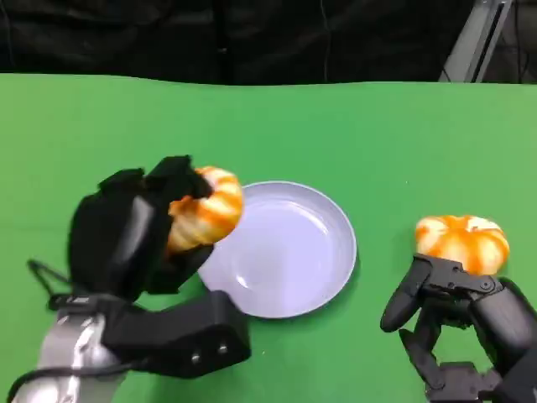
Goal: Grasp the bread from the table and place it into the plate.
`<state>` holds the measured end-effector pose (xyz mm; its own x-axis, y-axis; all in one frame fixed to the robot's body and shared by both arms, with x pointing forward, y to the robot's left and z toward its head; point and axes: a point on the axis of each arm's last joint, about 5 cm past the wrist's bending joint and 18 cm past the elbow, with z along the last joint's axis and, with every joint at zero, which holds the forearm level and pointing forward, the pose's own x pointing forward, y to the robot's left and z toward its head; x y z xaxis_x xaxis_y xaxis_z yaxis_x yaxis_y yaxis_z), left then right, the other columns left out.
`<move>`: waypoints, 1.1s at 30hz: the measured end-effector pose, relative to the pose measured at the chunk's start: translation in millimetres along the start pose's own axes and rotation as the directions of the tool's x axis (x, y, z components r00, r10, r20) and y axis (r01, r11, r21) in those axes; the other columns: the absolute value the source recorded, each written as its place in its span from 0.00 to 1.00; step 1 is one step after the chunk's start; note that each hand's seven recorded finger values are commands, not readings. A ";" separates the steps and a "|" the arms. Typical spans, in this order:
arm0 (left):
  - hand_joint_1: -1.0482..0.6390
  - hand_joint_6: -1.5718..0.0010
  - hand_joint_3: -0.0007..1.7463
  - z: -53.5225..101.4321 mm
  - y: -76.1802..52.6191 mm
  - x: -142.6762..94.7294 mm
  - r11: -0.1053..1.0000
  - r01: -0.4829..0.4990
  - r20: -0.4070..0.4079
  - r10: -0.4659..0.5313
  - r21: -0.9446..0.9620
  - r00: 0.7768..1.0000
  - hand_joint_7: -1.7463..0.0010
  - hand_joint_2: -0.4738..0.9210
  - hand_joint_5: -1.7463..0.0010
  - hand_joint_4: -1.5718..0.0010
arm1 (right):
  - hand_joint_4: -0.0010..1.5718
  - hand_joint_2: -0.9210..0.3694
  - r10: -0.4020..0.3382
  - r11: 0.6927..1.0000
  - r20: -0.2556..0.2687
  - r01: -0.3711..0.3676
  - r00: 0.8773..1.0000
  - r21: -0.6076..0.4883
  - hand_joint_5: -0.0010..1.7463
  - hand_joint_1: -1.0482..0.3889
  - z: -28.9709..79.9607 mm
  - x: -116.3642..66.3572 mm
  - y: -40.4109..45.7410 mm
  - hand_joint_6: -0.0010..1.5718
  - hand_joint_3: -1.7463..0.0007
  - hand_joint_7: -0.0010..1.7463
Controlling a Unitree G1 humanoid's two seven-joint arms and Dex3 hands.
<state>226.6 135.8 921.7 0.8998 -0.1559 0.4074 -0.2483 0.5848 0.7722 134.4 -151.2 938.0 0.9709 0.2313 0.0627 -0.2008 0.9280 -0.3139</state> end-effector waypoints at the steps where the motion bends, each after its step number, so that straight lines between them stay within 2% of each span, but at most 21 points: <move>1: 0.52 0.53 0.76 1.1 -2.6 2.9 1.000 0.011 0.020 -0.011 -0.003 1.000 0.07 0.57 0.00 0.44 | 0.47 0.38 0.000 1.000 -0.001 0.000 1.000 0.000 0.93 0.77 0.0 -0.2 0.0 0.44 0.32 0.80; 4: 0.51 0.55 0.76 6.4 -11.5 12.0 0.999 0.041 0.054 -0.040 -0.013 0.998 0.02 0.59 0.00 0.43 | 0.48 0.38 0.000 1.000 -0.001 0.000 1.000 0.000 0.93 0.77 0.0 -0.4 0.2 0.44 0.32 0.80; 10: 0.52 0.55 0.72 18.1 -30.4 28.3 0.995 0.094 0.097 -0.091 -0.028 0.991 0.01 0.58 0.00 0.44 | 0.48 0.39 0.003 1.000 -0.001 -0.003 1.000 -0.001 0.92 0.77 -0.1 -0.7 0.6 0.45 0.31 0.79; 12: 0.50 0.52 0.62 21.5 -36.0 33.3 0.993 0.116 0.099 -0.113 -0.032 0.989 0.24 0.66 0.00 0.49 | 0.48 0.39 0.003 1.000 0.000 -0.003 1.000 -0.001 0.92 0.77 0.0 -0.8 0.8 0.45 0.31 0.79; 13: 0.50 0.50 0.51 22.9 -37.5 35.2 0.991 0.129 0.096 -0.126 -0.032 0.987 0.41 0.73 0.04 0.53 | 0.48 0.39 0.003 1.000 0.001 -0.003 1.000 -0.001 0.92 0.77 0.0 -0.9 1.0 0.45 0.31 0.79; 14: 0.49 0.51 0.41 24.6 -38.8 37.2 0.988 0.152 0.086 -0.149 -0.035 0.985 0.54 0.78 0.17 0.56 | 0.48 0.39 0.003 1.000 0.000 -0.003 1.000 -0.001 0.92 0.77 -0.1 -1.1 1.1 0.45 0.31 0.79; 15: 0.49 0.50 0.33 26.2 -39.6 39.1 0.983 0.178 0.076 -0.174 -0.043 0.982 0.65 0.83 0.25 0.57 | 0.48 0.39 0.003 1.000 0.000 -0.003 1.000 0.000 0.92 0.77 -0.2 -1.2 1.2 0.45 0.31 0.79; 16: 0.44 0.60 0.19 27.2 -40.2 39.9 0.978 0.201 0.070 -0.197 -0.057 0.978 0.79 0.92 0.43 0.69 | 0.49 0.39 0.004 1.000 0.001 -0.004 1.000 0.000 0.92 0.76 -0.1 -1.2 1.5 0.45 0.31 0.79; 17: 0.40 0.68 0.13 27.8 -40.5 40.2 0.971 0.229 0.069 -0.225 -0.063 0.972 0.87 0.96 0.53 0.79 | 0.49 0.39 0.004 1.000 0.001 -0.004 1.000 0.000 0.92 0.76 -0.1 -1.2 1.5 0.45 0.31 0.79; 18: 0.36 0.74 0.11 28.1 -40.6 40.7 0.958 0.279 0.067 -0.275 -0.057 0.959 0.92 0.98 0.59 0.86 | 0.48 0.39 0.004 1.000 0.001 -0.004 1.000 0.001 0.92 0.76 -0.1 -1.2 1.6 0.45 0.31 0.79; 19: 0.29 0.83 0.09 27.8 -40.5 40.9 0.944 0.328 0.065 -0.325 -0.043 0.943 0.96 0.99 0.72 0.94 | 0.48 0.39 0.004 1.000 0.002 -0.004 1.000 0.001 0.92 0.76 -0.1 -1.2 1.7 0.45 0.31 0.79; 21: 0.22 0.91 0.05 26.1 -39.0 41.7 0.905 0.426 0.046 -0.425 -0.010 0.904 0.98 1.00 0.91 0.99 | 0.48 0.39 0.005 1.000 0.002 -0.005 1.000 0.001 0.92 0.76 -0.1 -1.2 1.8 0.45 0.31 0.79; 22: 0.19 0.94 0.05 25.3 -37.9 41.9 0.886 0.463 0.034 -0.463 0.005 0.886 0.99 1.00 0.95 0.99 | 0.48 0.39 0.005 1.000 0.002 -0.005 1.000 0.001 0.92 0.76 -0.1 -1.3 1.7 0.45 0.31 0.79; 25: 0.12 0.97 0.09 25.6 -34.2 42.6 0.839 0.542 0.005 -0.543 0.044 0.840 1.00 1.00 0.99 1.00 | 0.48 0.39 0.006 1.000 0.002 -0.006 1.000 0.003 0.93 0.76 -0.1 -1.3 1.7 0.45 0.31 0.79; 27: 0.10 0.98 0.12 26.6 -32.7 42.8 0.818 0.572 -0.002 -0.573 0.058 0.820 1.00 1.00 1.00 1.00 | 0.48 0.39 0.008 1.000 0.002 -0.008 1.000 0.003 0.93 0.77 -0.1 -1.3 1.7 0.45 0.31 0.79; 33: 0.09 0.98 0.17 28.8 -25.9 43.7 0.769 0.631 -0.025 -0.632 0.102 0.775 1.00 1.00 1.00 1.00 | 0.48 0.39 0.009 1.000 0.002 -0.009 1.000 0.004 0.94 0.77 -0.2 -1.3 1.7 0.44 0.31 0.79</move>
<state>262.0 90.9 933.5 0.8629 -0.4703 -0.1847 0.3400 0.2702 0.9008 132.7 -150.0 937.2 0.9687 0.2402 0.0619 -0.2100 0.9271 -0.3106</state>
